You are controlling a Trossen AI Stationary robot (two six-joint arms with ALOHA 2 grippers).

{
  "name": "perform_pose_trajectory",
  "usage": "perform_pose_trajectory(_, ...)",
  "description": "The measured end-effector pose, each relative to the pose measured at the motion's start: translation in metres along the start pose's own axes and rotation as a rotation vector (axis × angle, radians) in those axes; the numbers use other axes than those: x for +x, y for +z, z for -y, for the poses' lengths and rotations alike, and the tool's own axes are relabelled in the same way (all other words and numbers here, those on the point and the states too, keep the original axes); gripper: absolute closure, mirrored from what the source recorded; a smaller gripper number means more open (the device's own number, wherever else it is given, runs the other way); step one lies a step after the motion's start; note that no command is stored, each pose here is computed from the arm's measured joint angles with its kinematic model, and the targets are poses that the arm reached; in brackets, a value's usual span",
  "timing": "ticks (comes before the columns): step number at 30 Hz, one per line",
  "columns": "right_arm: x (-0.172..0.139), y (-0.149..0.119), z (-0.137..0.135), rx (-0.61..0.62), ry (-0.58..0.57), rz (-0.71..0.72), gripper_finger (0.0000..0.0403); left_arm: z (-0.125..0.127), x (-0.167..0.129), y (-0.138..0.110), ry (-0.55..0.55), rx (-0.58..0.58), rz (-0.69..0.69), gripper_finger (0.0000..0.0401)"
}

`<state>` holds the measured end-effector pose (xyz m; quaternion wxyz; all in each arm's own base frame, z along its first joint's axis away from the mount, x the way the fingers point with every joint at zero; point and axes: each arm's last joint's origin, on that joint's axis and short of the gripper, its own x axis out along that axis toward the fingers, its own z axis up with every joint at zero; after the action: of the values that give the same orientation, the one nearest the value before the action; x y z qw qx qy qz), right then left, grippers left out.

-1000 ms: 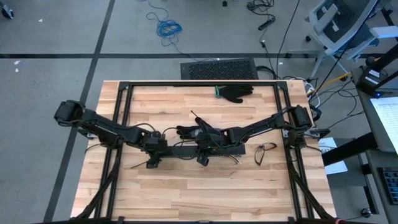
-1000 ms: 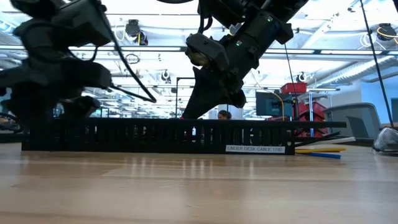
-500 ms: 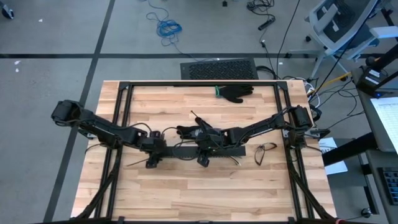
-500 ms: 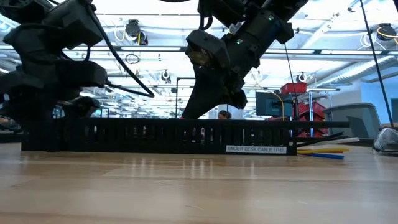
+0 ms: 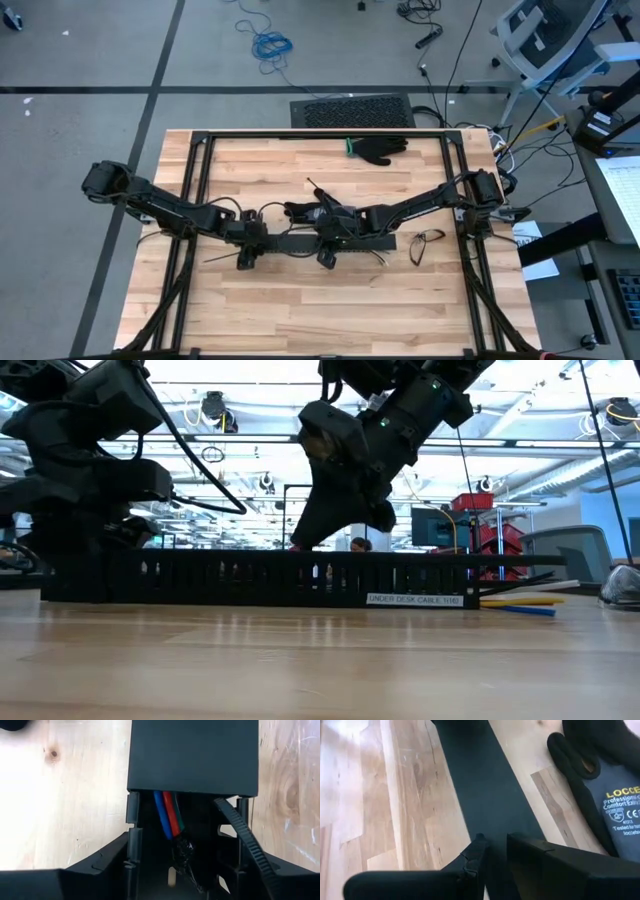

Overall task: Ziptie cables
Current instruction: Close the black cable duct

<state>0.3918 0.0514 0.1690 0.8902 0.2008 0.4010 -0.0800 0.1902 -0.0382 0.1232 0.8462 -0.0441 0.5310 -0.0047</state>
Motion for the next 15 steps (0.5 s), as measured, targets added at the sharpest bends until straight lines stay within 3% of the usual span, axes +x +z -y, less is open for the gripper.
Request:
perform_pose_trajectory(8,-0.028,0.022,-0.01,-0.077,0.032,0.081,0.0334,0.0,0.0,0.0,-0.001,-0.004,0.003,0.0143)
perform_pose_trajectory(15,-0.024,0.021,-0.006,-0.04,0.013,0.068,0.0335,0.0,0.0,0.0,0.002,-0.004,0.005,0.0143)
